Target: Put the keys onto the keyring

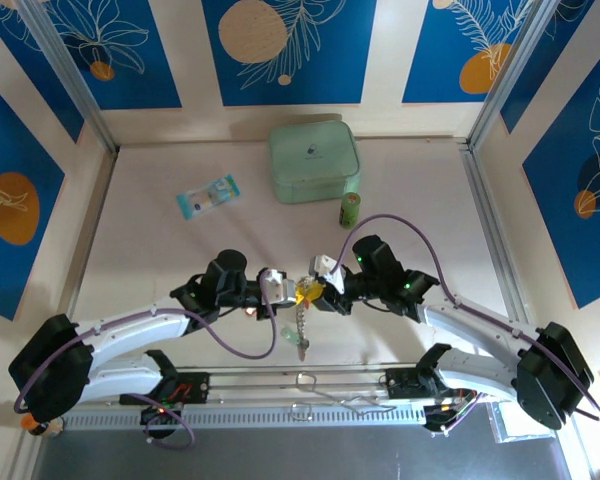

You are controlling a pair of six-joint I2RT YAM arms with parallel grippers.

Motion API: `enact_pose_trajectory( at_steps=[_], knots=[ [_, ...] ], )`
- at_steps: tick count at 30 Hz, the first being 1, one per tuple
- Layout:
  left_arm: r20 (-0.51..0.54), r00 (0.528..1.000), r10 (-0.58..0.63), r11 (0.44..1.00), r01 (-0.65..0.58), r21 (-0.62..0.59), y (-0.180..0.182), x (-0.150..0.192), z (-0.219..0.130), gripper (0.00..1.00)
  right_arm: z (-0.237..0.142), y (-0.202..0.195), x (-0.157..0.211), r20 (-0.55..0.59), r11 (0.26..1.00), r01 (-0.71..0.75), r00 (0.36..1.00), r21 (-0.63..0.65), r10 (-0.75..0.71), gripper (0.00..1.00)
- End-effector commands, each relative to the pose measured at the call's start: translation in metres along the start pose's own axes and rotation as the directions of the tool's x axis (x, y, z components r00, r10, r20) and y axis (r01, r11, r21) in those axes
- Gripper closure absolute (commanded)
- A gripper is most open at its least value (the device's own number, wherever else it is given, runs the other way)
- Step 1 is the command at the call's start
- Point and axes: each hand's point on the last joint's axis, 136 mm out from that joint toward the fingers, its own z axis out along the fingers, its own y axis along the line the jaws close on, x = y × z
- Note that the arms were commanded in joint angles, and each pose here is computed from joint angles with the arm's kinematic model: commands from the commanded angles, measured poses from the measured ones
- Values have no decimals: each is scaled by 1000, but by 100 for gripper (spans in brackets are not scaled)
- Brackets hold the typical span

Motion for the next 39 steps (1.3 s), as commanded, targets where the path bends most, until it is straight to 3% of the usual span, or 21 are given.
enact_pose_trajectory(
  at_steps=[1,7,13,18,35,39],
  knots=[
    [58,998,19,1000,-19,7,-2,-14,-2,100,1,4,-7,29,1000,5,1000,-30,-4,85],
    [45,999,22,1000,-21,-15,3,-12,-1,100,-1,7,-7,29,999,12,1000,-44,-11,100],
    [-13,999,49,999,-49,-7,2,-5,-2,88,-7,8,-7,-33,998,51,998,-33,-52,100],
    [-65,995,73,997,-74,-3,3,0,-5,88,-11,10,-7,-103,995,88,990,-41,-92,100],
    [-31,998,56,998,-56,17,-2,-6,-6,89,-2,9,-29,-166,975,223,960,-22,-223,100],
    [-28,998,50,998,-49,24,-3,-7,-5,93,1,7,-33,-158,971,240,958,-9,-239,100]
  ],
)
